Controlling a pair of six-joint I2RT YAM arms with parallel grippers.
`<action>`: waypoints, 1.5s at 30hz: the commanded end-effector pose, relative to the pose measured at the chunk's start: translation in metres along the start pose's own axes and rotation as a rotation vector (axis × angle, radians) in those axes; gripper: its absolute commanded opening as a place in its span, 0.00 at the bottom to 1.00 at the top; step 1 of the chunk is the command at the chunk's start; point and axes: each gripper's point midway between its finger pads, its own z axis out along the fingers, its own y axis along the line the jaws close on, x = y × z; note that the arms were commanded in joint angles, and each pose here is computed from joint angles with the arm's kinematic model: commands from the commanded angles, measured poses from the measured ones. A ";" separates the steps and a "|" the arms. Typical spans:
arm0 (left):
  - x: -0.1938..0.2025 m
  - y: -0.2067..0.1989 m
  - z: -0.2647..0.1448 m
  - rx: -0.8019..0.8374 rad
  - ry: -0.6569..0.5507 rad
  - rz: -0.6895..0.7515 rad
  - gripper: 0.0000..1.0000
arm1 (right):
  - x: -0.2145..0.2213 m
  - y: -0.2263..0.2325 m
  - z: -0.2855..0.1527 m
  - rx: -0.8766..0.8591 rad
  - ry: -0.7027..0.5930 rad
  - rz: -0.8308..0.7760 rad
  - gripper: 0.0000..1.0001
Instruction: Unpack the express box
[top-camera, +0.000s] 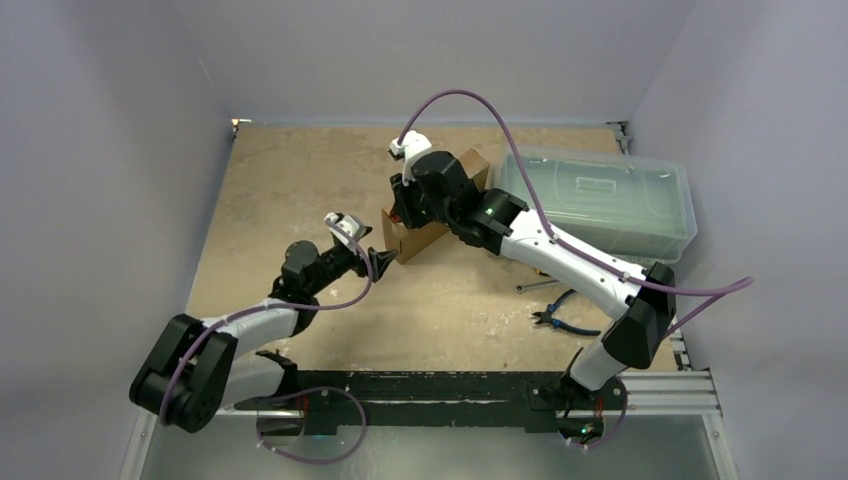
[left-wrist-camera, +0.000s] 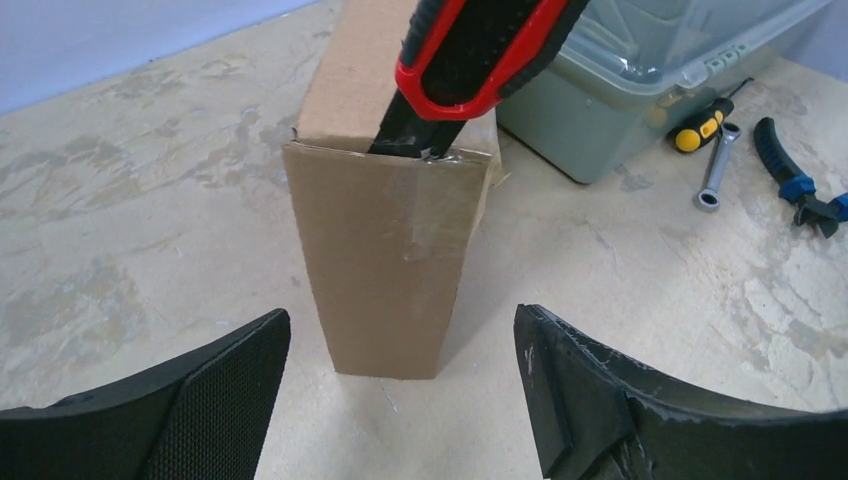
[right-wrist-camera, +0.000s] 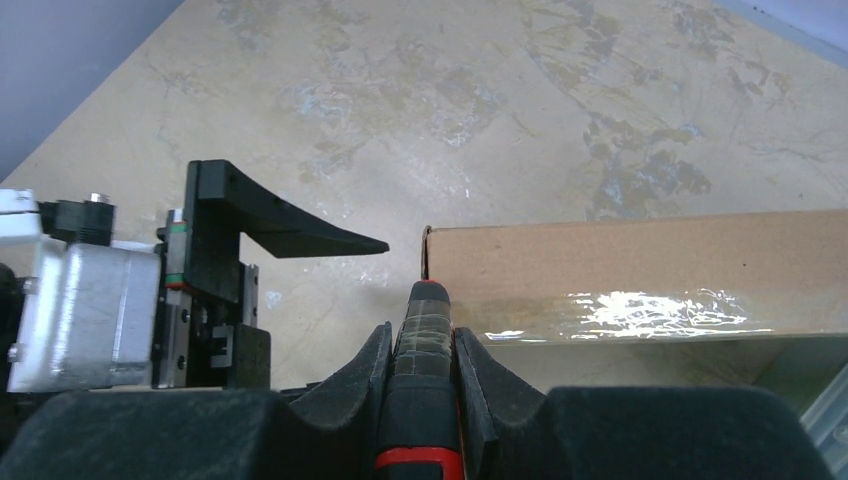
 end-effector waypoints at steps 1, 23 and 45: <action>-0.041 -0.004 0.016 0.054 -0.160 0.114 0.82 | -0.024 0.000 -0.018 -0.008 -0.051 0.005 0.00; -0.031 0.012 0.046 -0.025 -0.207 0.121 0.69 | -0.030 0.012 -0.023 0.092 -0.017 -0.030 0.00; -0.016 0.016 0.044 -0.044 -0.154 0.170 0.46 | -0.008 -0.003 -0.049 0.198 0.001 -0.050 0.00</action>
